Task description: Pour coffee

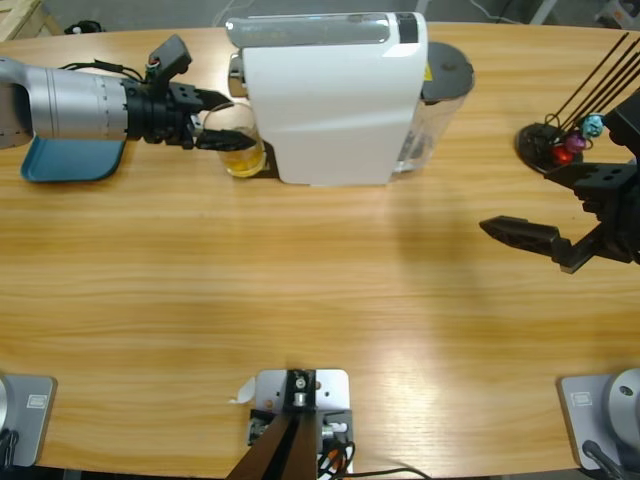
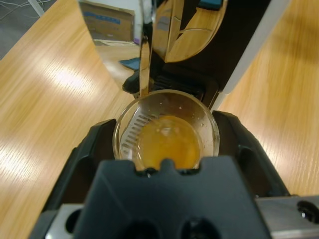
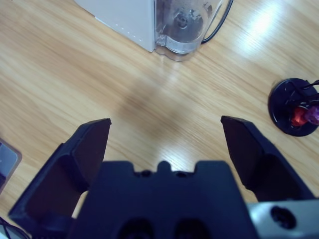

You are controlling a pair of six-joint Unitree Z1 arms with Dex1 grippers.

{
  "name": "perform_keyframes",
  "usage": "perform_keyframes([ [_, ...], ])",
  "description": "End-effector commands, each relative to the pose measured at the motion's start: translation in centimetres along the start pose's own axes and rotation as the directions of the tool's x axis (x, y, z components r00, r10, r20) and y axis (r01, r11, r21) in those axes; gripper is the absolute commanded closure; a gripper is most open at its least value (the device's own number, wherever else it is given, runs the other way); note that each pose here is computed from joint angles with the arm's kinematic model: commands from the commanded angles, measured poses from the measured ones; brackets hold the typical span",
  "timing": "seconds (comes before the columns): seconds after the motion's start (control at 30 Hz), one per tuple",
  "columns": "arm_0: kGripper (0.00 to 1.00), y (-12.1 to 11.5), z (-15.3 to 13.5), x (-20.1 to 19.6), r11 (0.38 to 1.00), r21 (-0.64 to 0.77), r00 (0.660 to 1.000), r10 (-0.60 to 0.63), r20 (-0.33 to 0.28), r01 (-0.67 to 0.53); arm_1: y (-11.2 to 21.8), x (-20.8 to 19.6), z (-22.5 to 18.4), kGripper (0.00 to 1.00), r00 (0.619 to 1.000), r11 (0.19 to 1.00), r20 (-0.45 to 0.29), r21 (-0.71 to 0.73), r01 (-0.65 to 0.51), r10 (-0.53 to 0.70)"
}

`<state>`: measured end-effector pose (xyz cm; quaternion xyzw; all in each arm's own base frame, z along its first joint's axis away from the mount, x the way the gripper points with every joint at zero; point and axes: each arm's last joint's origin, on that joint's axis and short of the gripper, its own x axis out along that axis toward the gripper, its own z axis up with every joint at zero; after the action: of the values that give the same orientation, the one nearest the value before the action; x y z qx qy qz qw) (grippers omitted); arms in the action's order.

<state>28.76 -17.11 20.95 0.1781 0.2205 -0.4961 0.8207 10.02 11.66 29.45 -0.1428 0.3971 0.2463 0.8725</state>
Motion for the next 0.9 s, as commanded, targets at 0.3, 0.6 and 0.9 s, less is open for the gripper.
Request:
perform_keyframes([
  [0.3, 1.000, 2.3, -2.7, -10.6, 0.905, -0.189, 0.923, 0.383, -0.032, -0.382, 0.1, 0.7, -0.5, 0.004, 0.999, 0.999, -0.020, -0.014, 0.036, -0.037],
  [0.6, 1.000, 6.5, -7.6, -13.7, 0.692, -0.423, 0.806, 0.554, -0.210, -0.585, 0.1, 0.7, -0.5, 0.004, 0.999, 0.999, -0.020, -0.013, 0.036, -0.037],
  [0.9, 1.000, 8.0, -12.0, -13.0, 0.624, -0.480, 0.786, 0.515, -0.341, -0.617, 0.1, 0.8, -0.5, 0.004, 0.999, 0.999, -0.021, -0.013, 0.037, -0.037],
])
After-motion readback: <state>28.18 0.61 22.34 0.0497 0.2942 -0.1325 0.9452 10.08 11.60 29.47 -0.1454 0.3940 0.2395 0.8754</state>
